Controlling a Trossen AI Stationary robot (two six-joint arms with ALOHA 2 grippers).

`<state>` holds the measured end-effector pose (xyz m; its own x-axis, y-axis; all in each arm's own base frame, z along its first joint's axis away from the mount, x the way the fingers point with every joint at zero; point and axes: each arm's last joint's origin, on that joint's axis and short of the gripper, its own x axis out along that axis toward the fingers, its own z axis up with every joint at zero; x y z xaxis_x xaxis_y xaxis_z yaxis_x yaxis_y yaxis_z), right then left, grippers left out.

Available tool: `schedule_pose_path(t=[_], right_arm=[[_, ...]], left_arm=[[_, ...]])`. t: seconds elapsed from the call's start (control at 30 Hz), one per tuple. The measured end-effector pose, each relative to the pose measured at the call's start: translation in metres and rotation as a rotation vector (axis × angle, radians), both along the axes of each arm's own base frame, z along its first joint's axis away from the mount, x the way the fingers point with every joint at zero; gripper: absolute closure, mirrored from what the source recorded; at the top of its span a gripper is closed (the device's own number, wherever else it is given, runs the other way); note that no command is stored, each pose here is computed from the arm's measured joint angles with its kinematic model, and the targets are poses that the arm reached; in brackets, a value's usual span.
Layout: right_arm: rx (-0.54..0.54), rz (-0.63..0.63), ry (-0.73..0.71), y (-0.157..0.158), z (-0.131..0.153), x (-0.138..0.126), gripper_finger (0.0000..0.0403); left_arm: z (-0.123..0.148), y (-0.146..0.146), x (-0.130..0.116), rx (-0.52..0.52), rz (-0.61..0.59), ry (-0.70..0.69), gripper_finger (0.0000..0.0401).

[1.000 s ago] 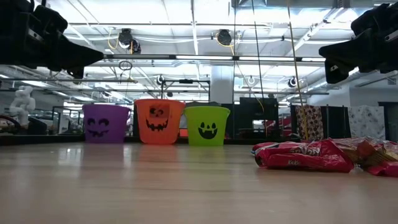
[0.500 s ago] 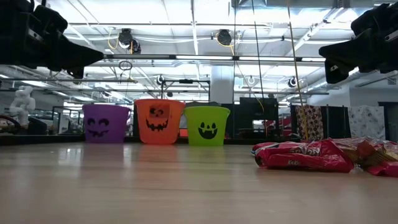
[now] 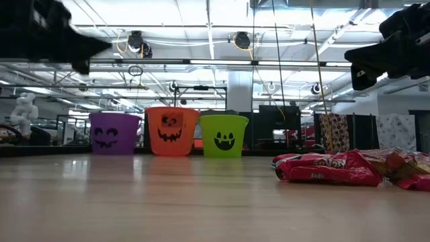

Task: Sort candy by brand, put in halloween buckets
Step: Put the red chocolate bar into the green bucket

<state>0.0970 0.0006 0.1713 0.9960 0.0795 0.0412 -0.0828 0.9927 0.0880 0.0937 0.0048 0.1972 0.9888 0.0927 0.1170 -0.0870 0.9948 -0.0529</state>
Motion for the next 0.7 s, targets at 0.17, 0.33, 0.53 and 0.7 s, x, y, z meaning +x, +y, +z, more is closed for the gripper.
schedule_pose_path(t=[0.17,0.33,0.53,0.7], right_arm=[[0.001,-0.018,0.000,-0.001,0.000,0.000,0.0403],[0.003,-0.076,0.000,-0.002,0.000,0.000,0.0403],[0.004,-0.106,0.001,-0.003,0.000,0.000,0.0403],[0.004,-0.105,0.000,-0.003,0.000,0.000,0.0403]], left_arm=[[0.053,-0.001,-0.007,0.008,-0.015,-0.074,0.0376],[0.128,-0.001,-0.009,0.035,-0.012,-0.006,0.0376],[0.224,-0.001,-0.004,0.063,-0.039,0.026,0.0377],[0.267,-0.001,0.010,0.095,-0.045,0.046,0.0377]])
